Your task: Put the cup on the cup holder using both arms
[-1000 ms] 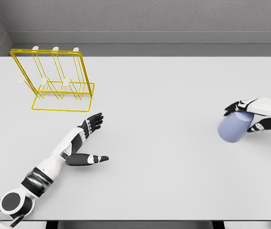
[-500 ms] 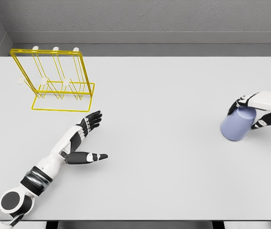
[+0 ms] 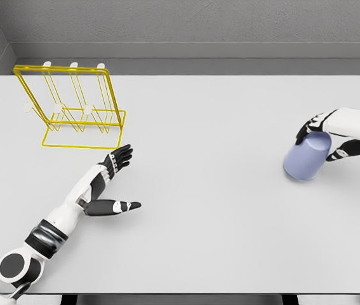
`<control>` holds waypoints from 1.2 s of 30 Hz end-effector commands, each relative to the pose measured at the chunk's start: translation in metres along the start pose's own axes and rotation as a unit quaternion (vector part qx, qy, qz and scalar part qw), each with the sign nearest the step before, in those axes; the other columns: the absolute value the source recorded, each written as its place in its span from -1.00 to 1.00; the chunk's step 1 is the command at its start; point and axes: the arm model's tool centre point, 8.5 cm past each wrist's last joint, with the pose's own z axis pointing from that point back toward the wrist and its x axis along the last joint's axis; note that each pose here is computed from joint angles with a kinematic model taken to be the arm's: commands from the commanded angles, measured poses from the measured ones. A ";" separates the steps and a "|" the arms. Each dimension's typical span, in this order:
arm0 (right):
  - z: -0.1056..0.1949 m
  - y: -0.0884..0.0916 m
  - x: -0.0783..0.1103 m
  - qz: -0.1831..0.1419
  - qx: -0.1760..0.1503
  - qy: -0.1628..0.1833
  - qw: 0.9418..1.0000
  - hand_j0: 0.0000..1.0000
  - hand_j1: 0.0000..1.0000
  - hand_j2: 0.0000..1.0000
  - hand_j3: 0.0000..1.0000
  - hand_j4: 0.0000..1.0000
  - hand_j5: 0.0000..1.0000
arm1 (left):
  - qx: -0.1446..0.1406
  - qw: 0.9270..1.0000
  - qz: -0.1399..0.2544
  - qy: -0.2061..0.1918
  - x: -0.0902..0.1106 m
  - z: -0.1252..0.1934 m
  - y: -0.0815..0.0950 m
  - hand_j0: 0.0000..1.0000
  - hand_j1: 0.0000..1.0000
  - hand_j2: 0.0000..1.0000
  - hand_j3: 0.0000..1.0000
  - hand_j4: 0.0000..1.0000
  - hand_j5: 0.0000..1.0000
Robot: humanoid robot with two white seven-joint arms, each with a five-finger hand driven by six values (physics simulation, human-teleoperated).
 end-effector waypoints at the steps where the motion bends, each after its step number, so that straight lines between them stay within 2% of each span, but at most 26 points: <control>1: -0.002 -0.002 0.004 0.000 -0.003 -0.006 1.000 0.25 0.25 0.25 0.25 0.25 0.25 | 0.000 1.000 0.000 -0.001 0.000 0.000 0.000 1.00 1.00 1.00 1.00 1.00 1.00; 15: -0.020 -0.011 0.019 0.011 -0.017 -0.038 0.999 0.25 0.25 0.25 0.25 0.25 0.25 | -0.004 1.000 0.001 -0.001 0.000 0.000 -0.002 1.00 1.00 1.00 1.00 1.00 1.00; 24: -0.026 -0.010 0.022 0.009 -0.021 -0.046 0.999 0.25 0.25 0.25 0.25 0.25 0.25 | 0.002 1.000 0.006 0.001 -0.001 0.005 -0.002 1.00 1.00 1.00 1.00 1.00 1.00; 36: -0.039 -0.014 0.037 0.016 -0.028 -0.073 0.997 0.25 0.25 0.25 0.25 0.25 0.25 | 0.002 1.000 0.007 0.002 -0.002 0.006 -0.003 1.00 1.00 1.00 1.00 1.00 1.00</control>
